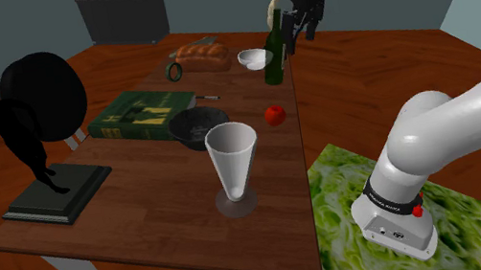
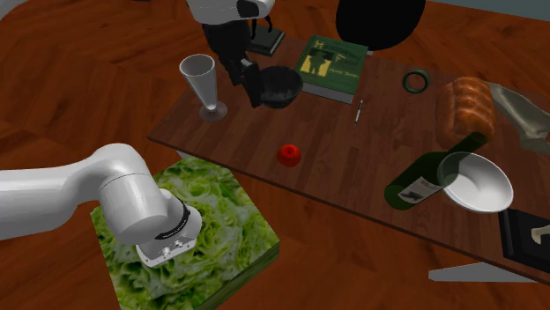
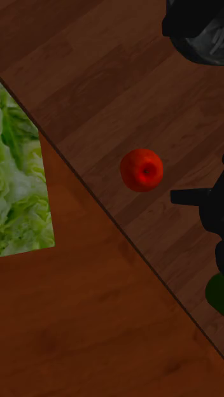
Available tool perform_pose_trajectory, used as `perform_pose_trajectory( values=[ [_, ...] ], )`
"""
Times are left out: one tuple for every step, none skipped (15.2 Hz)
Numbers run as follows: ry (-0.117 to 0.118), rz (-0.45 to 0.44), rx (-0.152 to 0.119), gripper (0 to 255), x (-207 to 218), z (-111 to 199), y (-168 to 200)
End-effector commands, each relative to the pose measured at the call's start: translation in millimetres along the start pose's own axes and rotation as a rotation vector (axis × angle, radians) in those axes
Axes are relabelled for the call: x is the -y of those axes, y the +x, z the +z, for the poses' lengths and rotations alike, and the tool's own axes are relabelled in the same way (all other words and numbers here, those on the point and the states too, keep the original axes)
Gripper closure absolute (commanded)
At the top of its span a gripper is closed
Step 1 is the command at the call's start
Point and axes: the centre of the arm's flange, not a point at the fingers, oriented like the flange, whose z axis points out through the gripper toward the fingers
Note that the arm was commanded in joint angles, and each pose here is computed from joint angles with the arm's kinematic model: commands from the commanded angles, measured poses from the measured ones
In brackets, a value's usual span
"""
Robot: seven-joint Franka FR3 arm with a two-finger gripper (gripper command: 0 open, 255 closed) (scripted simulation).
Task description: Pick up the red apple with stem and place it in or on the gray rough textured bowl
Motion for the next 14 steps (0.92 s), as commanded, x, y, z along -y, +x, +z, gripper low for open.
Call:
perform_pose_trajectory(
  values=[
    [0.0, 0.0, 0.0, 0, 0, 0, 0],
    [0.001, -0.017, -0.002, 0, -1, 12, 4],
    [0.003, -0.033, -0.005, 0, -3, 25, 8],
    [0.004, -0.05, -0.007, 0, -4, 37, 12],
    [0.006, -0.066, -0.01, 0, -5, 49, 17],
    [0.007, -0.083, -0.012, 0, -6, 62, 21],
    [0.009, -0.1, -0.014, 0, -7, 74, 25],
    [0.01, -0.116, -0.017, 0, -8, 87, 29],
    [0.012, -0.133, -0.019, 0, -9, 99, 34],
    [0.013, -0.15, -0.022, 0, -9, 111, 38],
    [0.015, -0.166, -0.024, 0, -10, 123, 43],
    [0.016, -0.183, -0.026, 0, -10, 136, 47],
    [0.018, -0.199, -0.029, 0, -11, 148, 52],
    [0.019, -0.216, -0.031, 0, -11, 160, 56]
  ],
)
